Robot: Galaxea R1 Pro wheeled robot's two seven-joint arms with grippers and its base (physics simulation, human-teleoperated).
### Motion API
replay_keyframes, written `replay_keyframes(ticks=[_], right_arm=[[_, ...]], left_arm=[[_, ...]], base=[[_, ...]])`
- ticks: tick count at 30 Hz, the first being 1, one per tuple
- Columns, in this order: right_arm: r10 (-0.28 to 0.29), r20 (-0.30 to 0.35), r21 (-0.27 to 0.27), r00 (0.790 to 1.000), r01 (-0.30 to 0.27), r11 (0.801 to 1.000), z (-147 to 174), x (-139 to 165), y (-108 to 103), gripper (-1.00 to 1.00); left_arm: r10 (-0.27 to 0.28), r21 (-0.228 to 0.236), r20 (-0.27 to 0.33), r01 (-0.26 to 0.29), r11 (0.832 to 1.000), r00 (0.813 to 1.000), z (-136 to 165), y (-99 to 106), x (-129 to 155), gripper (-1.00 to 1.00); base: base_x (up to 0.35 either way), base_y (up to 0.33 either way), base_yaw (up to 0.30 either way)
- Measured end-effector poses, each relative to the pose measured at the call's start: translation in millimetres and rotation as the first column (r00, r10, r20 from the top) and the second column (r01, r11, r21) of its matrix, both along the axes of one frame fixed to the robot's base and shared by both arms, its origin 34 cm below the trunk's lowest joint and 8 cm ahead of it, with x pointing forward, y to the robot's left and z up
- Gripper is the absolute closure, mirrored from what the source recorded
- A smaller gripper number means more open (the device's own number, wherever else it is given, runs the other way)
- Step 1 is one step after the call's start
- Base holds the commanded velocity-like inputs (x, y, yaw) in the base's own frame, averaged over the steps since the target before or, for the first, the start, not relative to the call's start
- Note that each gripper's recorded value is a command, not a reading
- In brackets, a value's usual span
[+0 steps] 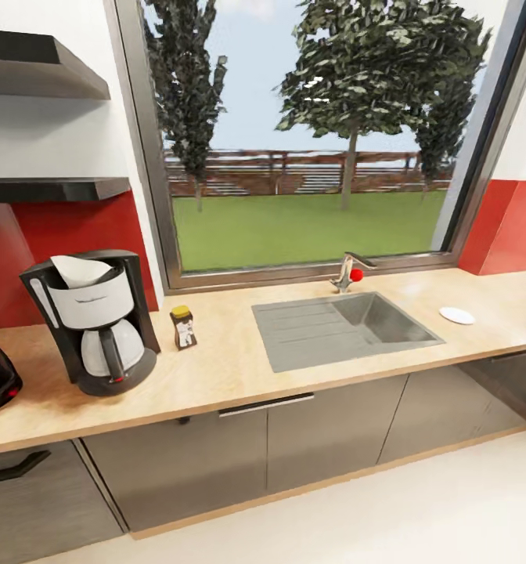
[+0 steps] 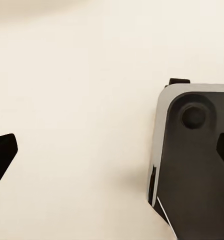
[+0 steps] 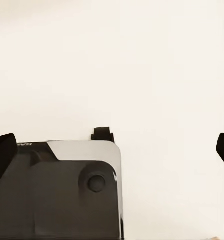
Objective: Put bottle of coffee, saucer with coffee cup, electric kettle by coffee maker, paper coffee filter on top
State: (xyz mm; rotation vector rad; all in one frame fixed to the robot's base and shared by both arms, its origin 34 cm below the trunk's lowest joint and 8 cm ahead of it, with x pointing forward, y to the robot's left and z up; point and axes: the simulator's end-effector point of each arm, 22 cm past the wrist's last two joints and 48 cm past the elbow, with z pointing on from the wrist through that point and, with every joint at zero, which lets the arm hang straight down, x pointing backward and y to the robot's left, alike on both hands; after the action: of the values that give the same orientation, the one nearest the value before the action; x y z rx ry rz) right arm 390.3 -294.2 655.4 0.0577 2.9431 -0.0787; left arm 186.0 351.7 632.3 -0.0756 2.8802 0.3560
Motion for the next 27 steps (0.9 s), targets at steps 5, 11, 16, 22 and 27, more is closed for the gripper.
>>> replay_keyframes(ticks=[5,11,16,22,27], right_arm=[[0.001,-0.013,-0.002,1.000,-0.001,1.000,-2.5,-8.3,-0.3,-1.00],[0.000,-0.003,-0.002,1.000,0.000,1.000,-2.2,-6.3,-0.3,-1.00],[0.000,0.008,0.000,1.000,0.000,1.000,-1.7,-3.9,0.6,-1.00],[0.002,0.012,0.004,1.000,-0.002,1.000,-1.6,-2.8,4.2,-1.00],[0.000,0.014,0.005,1.000,0.000,1.000,-1.6,-2.4,4.6,-1.00]], left_arm=[[0.002,-0.001,0.000,-0.002,1.000,1.000,0.0,-0.3,-0.4,-1.00],[0.003,-0.001,-0.001,-0.003,1.000,1.000,-0.1,-0.2,-1.0,-1.00],[0.003,-0.001,-0.002,-0.003,1.000,1.000,-0.1,-0.2,-1.2,-1.00],[0.003,-0.001,0.002,-0.002,1.000,1.000,0.0,-0.8,0.3,-1.00],[0.003,-0.002,0.003,-0.003,1.000,1.000,0.0,-1.4,0.8,-1.00]], base=[[0.153,-0.272,-0.003],[0.173,-0.270,0.000],[0.174,-0.270,0.000],[0.174,-0.270,0.000],[0.171,-0.270,-0.107]])
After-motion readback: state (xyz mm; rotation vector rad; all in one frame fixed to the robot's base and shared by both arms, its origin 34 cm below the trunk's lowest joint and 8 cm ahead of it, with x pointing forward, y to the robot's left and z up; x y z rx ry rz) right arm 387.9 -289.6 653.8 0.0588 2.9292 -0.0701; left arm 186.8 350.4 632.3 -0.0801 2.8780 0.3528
